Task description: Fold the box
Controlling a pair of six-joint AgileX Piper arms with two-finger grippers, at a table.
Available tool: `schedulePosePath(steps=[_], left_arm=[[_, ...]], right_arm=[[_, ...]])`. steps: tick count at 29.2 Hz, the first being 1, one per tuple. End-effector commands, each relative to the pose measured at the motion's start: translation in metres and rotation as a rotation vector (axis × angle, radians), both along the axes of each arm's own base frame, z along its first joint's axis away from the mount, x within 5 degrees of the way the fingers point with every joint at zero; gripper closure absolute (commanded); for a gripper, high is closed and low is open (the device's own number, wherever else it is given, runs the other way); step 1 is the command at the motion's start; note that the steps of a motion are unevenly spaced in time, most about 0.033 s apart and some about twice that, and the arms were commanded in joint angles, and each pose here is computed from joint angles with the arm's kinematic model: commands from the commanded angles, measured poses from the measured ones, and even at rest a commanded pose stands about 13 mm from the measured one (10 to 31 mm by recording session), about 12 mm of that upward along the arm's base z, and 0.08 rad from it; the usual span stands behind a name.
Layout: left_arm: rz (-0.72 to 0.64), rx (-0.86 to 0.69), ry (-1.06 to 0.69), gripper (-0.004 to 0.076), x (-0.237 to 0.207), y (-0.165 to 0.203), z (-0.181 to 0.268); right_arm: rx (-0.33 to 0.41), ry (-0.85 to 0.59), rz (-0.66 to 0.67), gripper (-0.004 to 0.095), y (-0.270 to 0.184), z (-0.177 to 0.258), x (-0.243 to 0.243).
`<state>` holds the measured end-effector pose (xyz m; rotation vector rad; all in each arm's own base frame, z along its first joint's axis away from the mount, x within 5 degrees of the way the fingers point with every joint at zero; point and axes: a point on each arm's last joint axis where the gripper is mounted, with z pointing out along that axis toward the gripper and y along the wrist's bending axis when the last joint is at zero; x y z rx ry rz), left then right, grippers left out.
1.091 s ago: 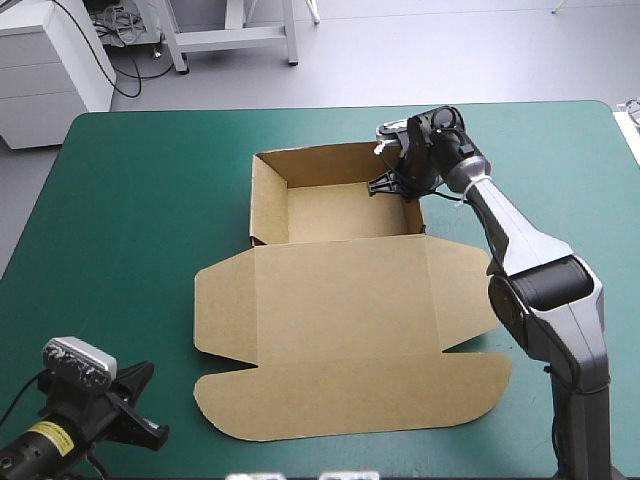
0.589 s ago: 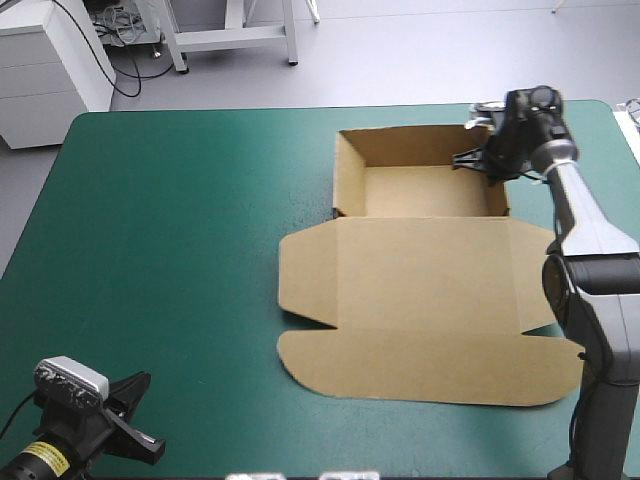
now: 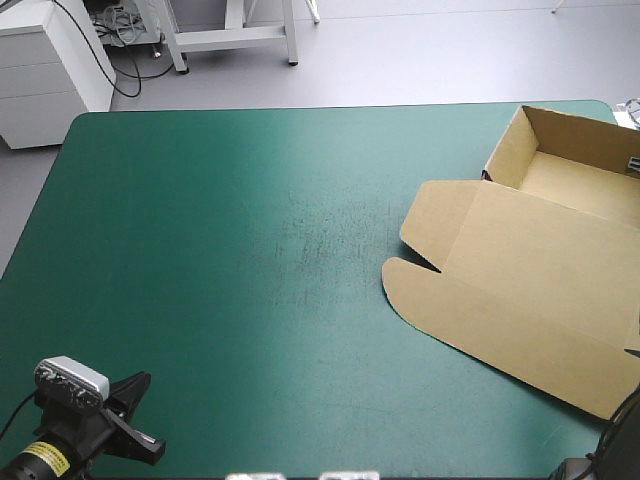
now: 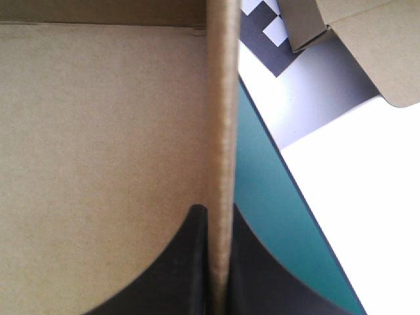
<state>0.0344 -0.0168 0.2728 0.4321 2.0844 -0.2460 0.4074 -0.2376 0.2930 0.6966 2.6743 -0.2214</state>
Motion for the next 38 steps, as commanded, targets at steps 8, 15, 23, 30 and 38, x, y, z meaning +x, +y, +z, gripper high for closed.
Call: schedulePosePath(steps=[8,15,23,30,38], left_arm=[[0.003,-0.042,-0.073,0.0732,0.003,-0.001,0.012],[0.004,-0.04,-0.074,0.0732,0.003,-0.001,0.012],[0.004,-0.039,-0.074,0.0732,0.003,-0.001,0.012],[0.004,-0.039,-0.074,0.0732,0.003,-0.001,0.012],[0.004,-0.039,-0.074,0.0732,0.003,-0.001,0.012]], right_arm=[[-0.074,-0.025,-0.05,0.0636,-0.014,0.025,-0.016],[-0.099,-0.11,-0.076,0.0444,-0.01,0.055,-0.019],[-0.244,-0.239,0.05,0.043,0.031,0.135,-0.049],[-0.201,-0.442,0.227,0.0446,0.116,0.197,-0.071],[-0.147,-0.481,0.568,0.0927,0.225,0.212,-0.106]])
